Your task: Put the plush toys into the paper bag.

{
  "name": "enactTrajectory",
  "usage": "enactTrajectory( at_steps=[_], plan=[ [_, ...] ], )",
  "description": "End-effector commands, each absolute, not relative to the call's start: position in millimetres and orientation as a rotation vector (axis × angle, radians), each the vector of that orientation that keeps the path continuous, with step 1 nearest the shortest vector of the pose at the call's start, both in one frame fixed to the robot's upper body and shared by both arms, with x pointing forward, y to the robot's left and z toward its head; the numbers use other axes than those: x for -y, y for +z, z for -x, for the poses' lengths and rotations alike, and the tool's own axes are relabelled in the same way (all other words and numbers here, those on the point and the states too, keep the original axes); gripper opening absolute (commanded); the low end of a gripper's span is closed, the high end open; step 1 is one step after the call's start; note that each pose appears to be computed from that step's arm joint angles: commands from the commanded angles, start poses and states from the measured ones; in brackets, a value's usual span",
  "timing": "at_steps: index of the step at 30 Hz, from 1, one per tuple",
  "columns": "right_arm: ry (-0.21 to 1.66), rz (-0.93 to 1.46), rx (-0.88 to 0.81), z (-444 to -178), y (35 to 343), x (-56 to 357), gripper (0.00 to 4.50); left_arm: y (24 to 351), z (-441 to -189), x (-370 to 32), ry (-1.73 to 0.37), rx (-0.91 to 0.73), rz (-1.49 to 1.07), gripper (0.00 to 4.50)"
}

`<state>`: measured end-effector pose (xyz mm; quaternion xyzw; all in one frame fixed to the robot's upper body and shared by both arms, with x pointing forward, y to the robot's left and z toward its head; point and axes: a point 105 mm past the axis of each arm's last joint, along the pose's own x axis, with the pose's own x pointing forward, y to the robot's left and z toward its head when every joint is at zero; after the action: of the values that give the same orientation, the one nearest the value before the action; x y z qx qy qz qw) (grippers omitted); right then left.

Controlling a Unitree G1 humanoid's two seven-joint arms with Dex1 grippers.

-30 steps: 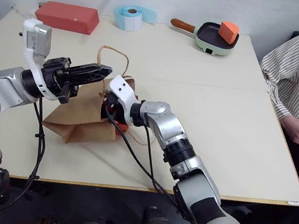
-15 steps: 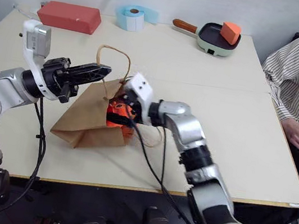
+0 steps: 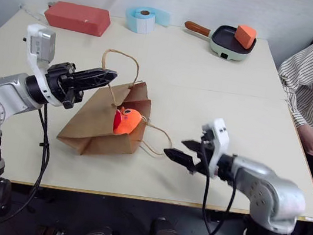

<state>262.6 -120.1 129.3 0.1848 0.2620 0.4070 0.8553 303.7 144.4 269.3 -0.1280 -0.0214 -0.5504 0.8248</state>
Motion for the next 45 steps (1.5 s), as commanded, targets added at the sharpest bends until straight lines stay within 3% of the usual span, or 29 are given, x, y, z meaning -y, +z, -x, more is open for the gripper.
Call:
enactTrajectory(
  at_steps=[1, 10, 11, 13, 19, 24, 31, 36, 39, 45],
  plan=[
    [0.807, -0.484, -0.596, -262.8, 116.6, 118.2, 4.47, 280.0, -298.2, -144.6, -1.190, 0.093, 0.240, 0.00],
    [0.767, -0.788, -0.647, -305.6, 106.5, 71.3, 4.47, 286.2, -298.8, -144.2, -1.183, 0.109, 0.221, 0.00],
    [0.745, -0.794, -0.649, -309.9, 103.8, 70.2, 4.30, 287.2, -298.7, -144.0, -1.182, 0.111, 0.220, 0.00],
    [0.721, -0.797, -0.649, -314.4, 100.8, 70.3, 3.88, 288.7, -298.5, -143.6, -1.180, 0.115, 0.216, 0.00],
    [0.780, -0.759, -0.566, -311.7, 118.0, 72.7, 1.85, 289.8, -298.5, -144.4, -1.168, 0.121, 0.215, 0.00],
    [0.917, -0.738, -0.412, -300.9, 159.3, 77.2, 0.10, 289.1, -300.0, -143.6, -1.166, 0.122, 0.222, 0.00],
    [1.182, -0.664, -0.074, -277.4, 254.9, 100.3, 0.04, 303.2, -305.3, -136.8, -1.180, 0.183, 0.244, 0.00],
    [1.151, -0.499, 0.063, -277.3, 307.5, 118.7, 0.04, 314.5, -317.2, -137.1, -1.139, 0.263, 0.268, 0.00],
    [1.074, -0.364, 0.040, -281.4, 303.2, 111.6, 0.04, 303.8, -332.4, -129.9, -1.098, 0.269, 0.269, 0.00],
    [0.904, -0.135, 0.010, -298.2, 263.4, 102.1, 0.04, 266.1, -343.8, -111.4, -1.080, 0.214, 0.176, 0.00]
  ],
)
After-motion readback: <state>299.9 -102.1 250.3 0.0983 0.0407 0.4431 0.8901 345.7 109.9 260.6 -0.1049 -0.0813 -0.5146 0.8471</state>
